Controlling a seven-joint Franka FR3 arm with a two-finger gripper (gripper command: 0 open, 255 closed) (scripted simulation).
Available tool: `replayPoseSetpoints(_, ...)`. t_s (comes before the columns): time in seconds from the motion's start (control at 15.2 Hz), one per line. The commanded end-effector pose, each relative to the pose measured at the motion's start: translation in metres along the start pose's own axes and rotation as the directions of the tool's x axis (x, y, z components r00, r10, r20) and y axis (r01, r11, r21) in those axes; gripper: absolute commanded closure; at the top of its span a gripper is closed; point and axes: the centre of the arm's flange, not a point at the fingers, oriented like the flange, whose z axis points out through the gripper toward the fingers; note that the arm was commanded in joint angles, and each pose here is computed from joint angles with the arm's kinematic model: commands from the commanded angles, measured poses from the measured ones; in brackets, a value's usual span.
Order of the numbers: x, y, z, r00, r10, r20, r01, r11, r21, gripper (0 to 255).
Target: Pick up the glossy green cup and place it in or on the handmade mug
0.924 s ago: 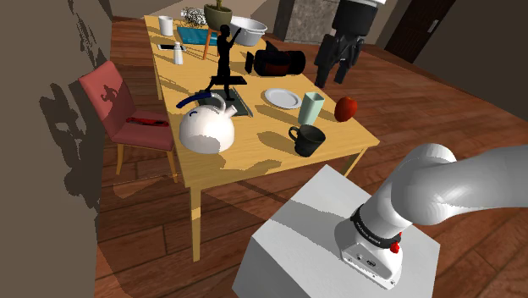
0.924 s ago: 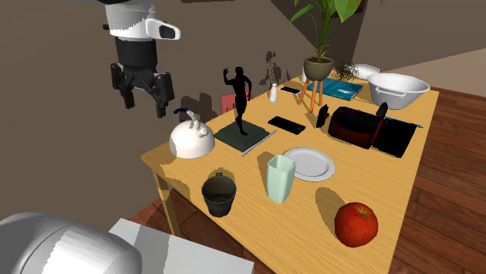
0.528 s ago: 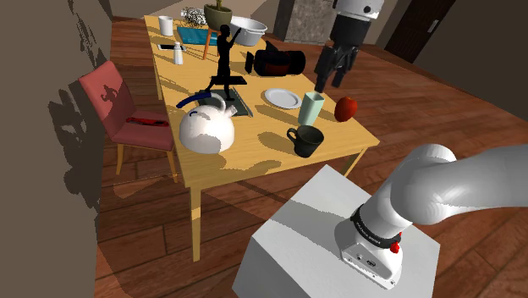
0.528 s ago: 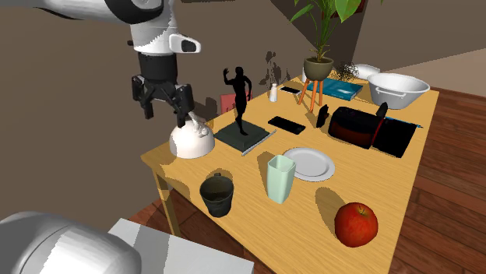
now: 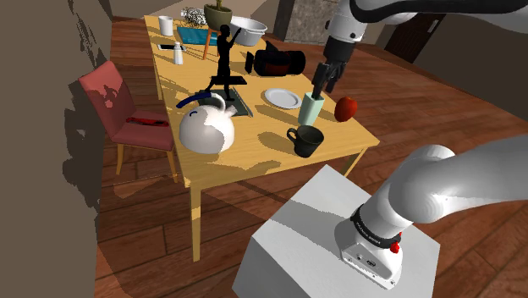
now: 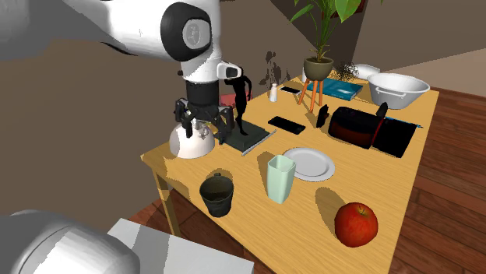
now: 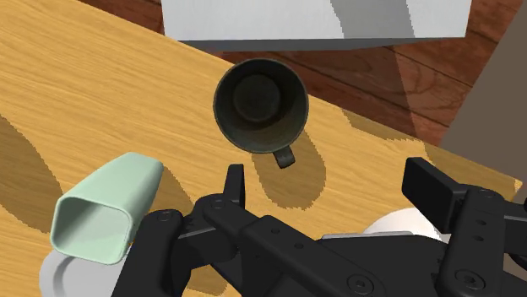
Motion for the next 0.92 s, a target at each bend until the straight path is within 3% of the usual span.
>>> replayPoseSetpoints(0.0,0.008,0.019,0.010,1.000,-0.016,-0.006,0.016,1.000,-0.009,0)
replayPoseSetpoints(0.86,0.077,0.147,0.084,0.993,-0.111,-0.036,0.108,0.992,-0.064,0)
